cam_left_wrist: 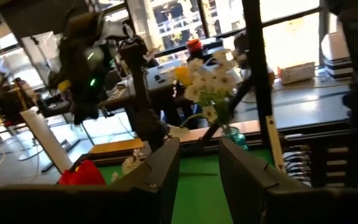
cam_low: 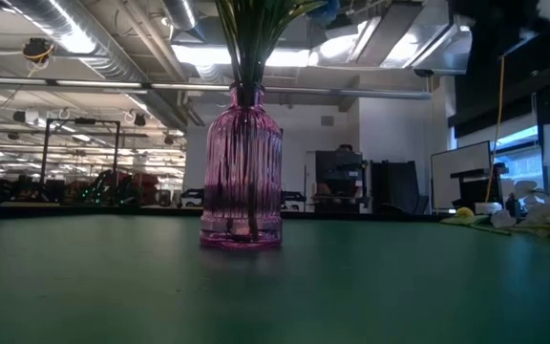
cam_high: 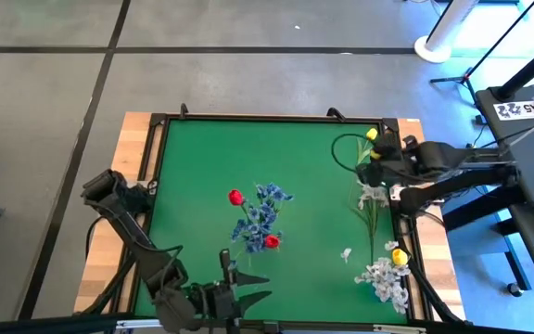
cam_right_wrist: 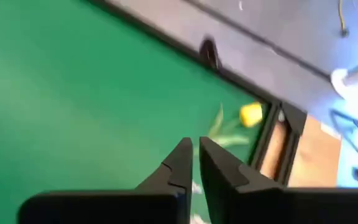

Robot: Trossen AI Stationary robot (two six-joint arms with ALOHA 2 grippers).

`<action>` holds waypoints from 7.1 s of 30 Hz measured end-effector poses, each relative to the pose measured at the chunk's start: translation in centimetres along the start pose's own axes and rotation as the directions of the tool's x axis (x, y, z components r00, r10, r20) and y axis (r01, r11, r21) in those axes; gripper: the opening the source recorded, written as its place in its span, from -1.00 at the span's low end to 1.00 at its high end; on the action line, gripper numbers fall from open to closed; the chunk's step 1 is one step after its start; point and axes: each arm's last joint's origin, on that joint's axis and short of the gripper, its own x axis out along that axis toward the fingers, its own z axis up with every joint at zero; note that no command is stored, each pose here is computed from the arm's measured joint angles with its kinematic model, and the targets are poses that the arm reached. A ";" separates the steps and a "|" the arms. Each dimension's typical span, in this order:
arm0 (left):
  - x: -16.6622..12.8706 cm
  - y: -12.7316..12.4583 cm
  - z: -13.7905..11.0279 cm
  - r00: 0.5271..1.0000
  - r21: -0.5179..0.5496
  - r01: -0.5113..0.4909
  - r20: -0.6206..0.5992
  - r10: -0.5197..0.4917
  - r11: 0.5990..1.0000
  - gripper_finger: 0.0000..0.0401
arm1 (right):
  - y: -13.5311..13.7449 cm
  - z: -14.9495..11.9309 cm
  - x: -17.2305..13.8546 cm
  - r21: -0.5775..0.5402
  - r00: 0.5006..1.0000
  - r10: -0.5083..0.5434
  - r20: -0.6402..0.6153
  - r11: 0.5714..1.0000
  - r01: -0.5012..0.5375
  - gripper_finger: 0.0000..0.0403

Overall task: Sort flowers into vase by color
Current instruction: Put the white flowers into the blue vase, then put the yellow flower into the blue vase

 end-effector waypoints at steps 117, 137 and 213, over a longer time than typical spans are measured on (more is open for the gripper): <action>0.1 0.3 -0.2 0.998 -0.169 -0.066 -0.019 0.064 0.983 -0.46 | -3.7 -3.0 -13.5 -0.551 -0.472 0.803 -0.364 -0.594 -0.586 -0.98; 0.2 0.3 -0.2 0.998 -0.160 -0.069 -0.020 0.067 0.985 -0.46 | -3.6 -9.9 -14.1 -0.746 -0.357 0.853 -0.380 -0.511 -0.426 -0.92; 2.1 1.6 -0.4 0.994 -0.082 -0.111 -0.032 0.109 0.990 -0.46 | 0.6 -6.2 -13.7 -0.534 0.352 0.786 0.509 0.609 -0.587 -0.01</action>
